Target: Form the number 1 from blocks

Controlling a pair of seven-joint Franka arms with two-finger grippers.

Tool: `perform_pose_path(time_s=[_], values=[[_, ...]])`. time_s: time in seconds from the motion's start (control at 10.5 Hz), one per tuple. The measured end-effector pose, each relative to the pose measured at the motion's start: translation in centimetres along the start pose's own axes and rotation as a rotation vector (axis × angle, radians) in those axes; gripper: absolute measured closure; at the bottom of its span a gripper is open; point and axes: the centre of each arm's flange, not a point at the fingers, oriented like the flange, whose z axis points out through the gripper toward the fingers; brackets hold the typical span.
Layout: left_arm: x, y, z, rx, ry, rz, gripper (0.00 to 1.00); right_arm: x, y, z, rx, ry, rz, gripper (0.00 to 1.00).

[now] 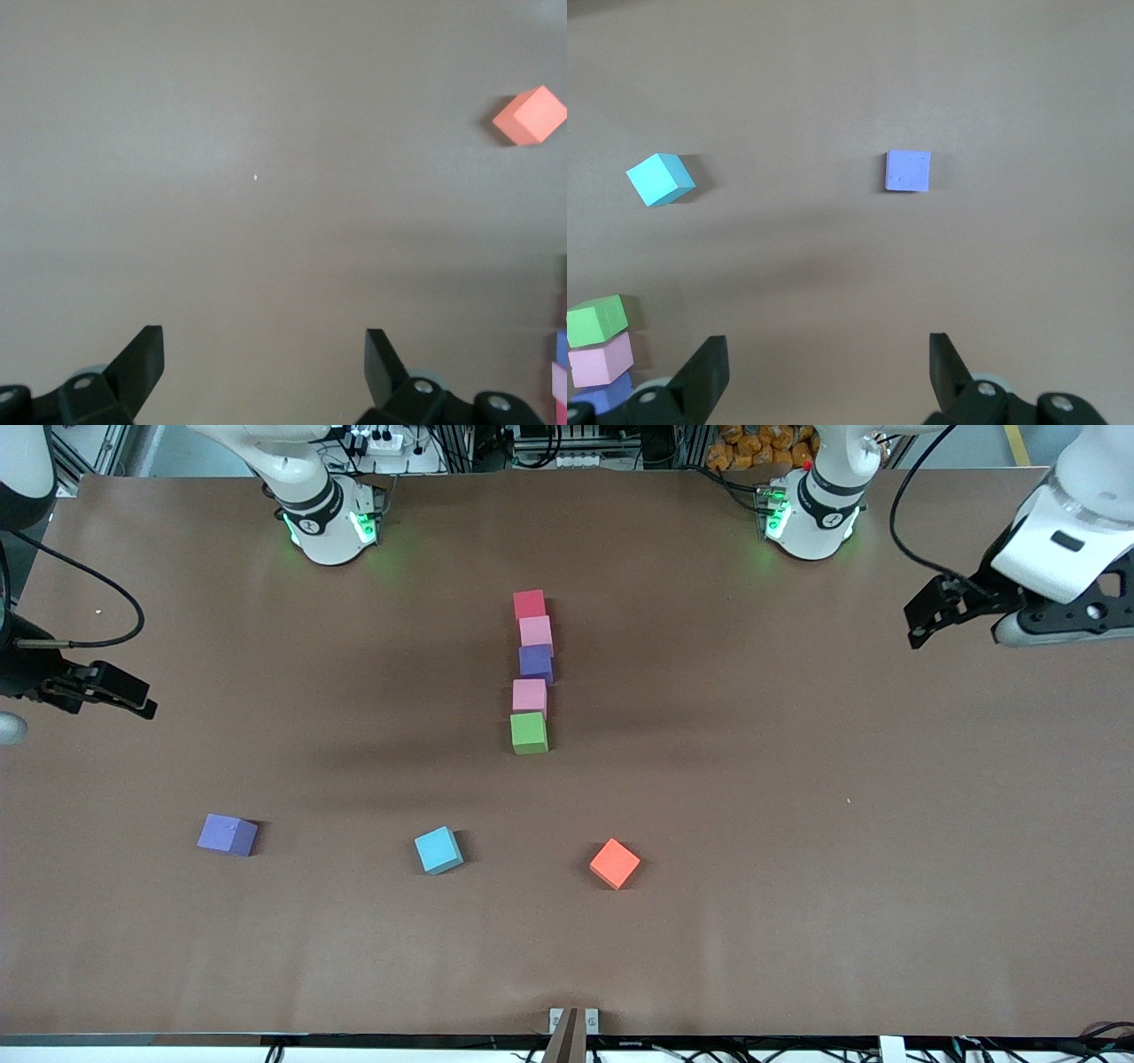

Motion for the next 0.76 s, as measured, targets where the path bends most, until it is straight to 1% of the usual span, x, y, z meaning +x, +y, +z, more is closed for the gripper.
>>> perform_pose_path(time_s=[0.19,0.57,0.76], values=[[0.28,-0.1,-1.34,-0.003,0.0,0.003,0.0,0.01,0.12,-0.01,0.0,0.0,0.002,0.0],[0.86,-0.37,-1.09,-0.004,-0.006,0.064,0.0,0.01,0.07,-0.01,0.0,0.0,0.001,0.0],[0.91,-0.11,-0.9,-0.03,-0.014,0.066,0.0,0.01,0.07,-0.02,0.001,0.0,0.001,0.0]])
